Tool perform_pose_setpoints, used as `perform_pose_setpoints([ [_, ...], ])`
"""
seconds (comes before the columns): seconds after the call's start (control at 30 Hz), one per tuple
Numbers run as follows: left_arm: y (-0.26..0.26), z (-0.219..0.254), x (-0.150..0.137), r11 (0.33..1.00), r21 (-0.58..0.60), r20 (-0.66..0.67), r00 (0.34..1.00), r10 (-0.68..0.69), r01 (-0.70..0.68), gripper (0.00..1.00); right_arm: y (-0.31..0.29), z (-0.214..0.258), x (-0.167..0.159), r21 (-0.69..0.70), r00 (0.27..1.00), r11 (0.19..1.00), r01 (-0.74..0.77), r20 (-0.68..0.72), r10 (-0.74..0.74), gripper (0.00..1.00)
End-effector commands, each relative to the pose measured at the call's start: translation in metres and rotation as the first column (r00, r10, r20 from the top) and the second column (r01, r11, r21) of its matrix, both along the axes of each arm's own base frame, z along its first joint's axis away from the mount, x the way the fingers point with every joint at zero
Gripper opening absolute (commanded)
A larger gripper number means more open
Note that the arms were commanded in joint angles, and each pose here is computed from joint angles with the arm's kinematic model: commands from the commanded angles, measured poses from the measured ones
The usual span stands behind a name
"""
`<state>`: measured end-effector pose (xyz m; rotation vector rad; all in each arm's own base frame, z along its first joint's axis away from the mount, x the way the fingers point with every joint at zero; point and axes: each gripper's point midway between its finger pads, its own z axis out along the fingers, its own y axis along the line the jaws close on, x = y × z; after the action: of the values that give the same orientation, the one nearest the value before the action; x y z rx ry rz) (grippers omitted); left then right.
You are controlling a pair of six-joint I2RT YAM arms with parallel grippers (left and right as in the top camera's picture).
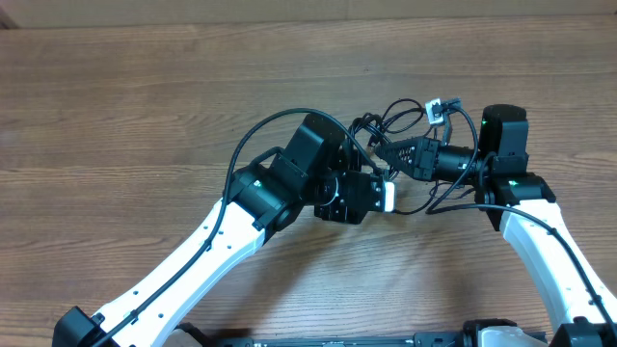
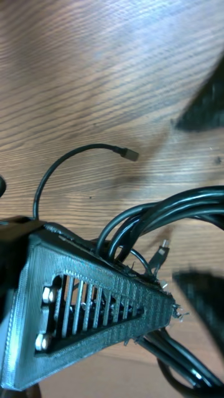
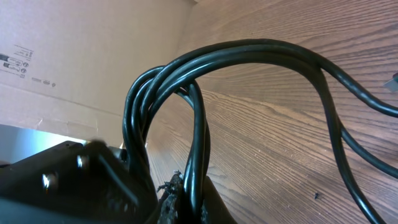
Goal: Untangle cables
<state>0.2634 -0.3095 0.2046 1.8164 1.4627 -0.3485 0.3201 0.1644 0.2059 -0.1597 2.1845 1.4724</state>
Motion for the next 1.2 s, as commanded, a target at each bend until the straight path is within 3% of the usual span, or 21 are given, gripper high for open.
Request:
perform_pose_setpoints([
  [0.0,0.0,-0.001,0.0,1.0,0.002,-0.007,1.0,0.006,-0.006,1.0,0.002,0.015,0.001,0.017,0.999,1.0,-0.023,0.044,0.022,0.04],
  [0.37,0.0,-0.001,0.0,1.0,-0.004,-0.034,0.999,0.029,-0.029,0.99,0.002,0.015,0.001,0.017,0.999,1.0,-0.023,0.044,0.022,0.04],
  [0.5,0.001,-0.002,-0.001,1.0,0.0,-0.037,0.999,0.03,-0.03,0.88,0.002,0.015,0.001,0.017,0.999,1.0,-0.023,0.044,0.022,0.04],
  [0.77,-0.001,-0.02,0.002,0.999,0.033,-0.074,0.997,0.031,-0.028,0.77,0.002,0.015,0.001,0.017,0.999,1.0,-0.023,0.044,0.022,0.04],
  [1.17,-0.008,-0.019,0.009,1.0,0.008,-0.052,0.998,0.027,-0.027,0.47,0.002,0.015,0.001,0.016,0.999,1.0,-0.022,0.044,0.021,0.04],
])
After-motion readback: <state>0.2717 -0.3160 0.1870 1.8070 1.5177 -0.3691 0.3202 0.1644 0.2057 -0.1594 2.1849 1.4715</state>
